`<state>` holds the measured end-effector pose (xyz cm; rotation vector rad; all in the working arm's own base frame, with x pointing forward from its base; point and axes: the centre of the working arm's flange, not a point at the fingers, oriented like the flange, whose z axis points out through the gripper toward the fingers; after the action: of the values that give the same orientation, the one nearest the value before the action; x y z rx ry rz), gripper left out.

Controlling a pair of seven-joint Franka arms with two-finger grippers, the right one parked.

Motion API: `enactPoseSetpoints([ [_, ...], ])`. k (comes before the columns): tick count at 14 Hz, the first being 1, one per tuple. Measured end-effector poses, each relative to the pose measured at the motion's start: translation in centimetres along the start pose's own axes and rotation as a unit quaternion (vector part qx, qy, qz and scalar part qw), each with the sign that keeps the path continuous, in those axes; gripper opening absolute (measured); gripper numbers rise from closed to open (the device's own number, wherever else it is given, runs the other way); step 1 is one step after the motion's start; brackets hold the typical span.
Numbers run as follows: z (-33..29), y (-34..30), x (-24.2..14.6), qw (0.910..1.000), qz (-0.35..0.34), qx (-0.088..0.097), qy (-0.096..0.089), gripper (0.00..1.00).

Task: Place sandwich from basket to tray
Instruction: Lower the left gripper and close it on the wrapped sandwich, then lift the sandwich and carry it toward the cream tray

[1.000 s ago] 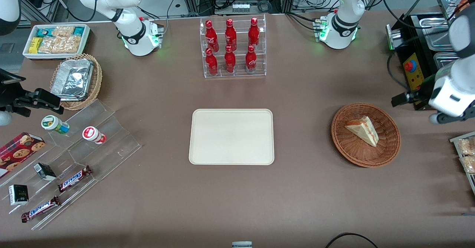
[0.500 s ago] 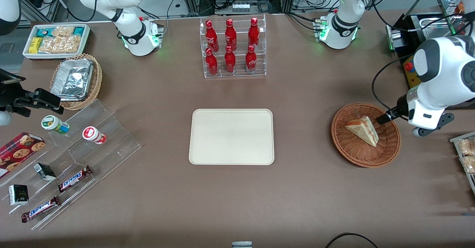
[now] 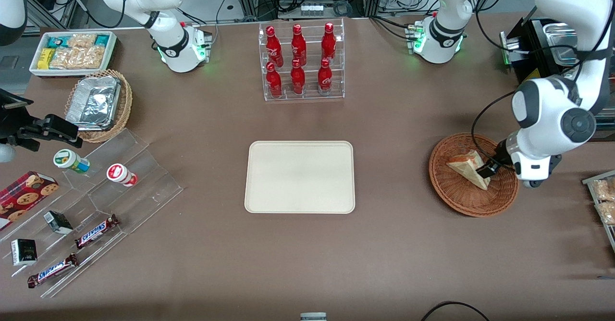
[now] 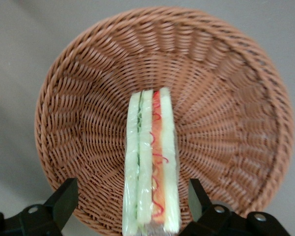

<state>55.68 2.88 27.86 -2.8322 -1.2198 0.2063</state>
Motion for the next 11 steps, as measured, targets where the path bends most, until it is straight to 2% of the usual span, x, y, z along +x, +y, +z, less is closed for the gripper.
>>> enactPoseSetpoints([
  [2,1.4,-0.1,0.3,0.9999,-0.012,0.006,-0.008,1.0],
  [3,1.7,-0.1,0.4,0.9997,-0.021,0.002,-0.012,1.0],
  [5,2.3,0.3,0.6,0.9991,-0.035,-0.018,-0.015,1.0],
  [9,5.4,1.2,0.3,0.9991,-0.033,-0.021,-0.017,0.99],
  [11,6.2,1.4,-0.2,0.9992,-0.029,-0.019,-0.019,0.85],
])
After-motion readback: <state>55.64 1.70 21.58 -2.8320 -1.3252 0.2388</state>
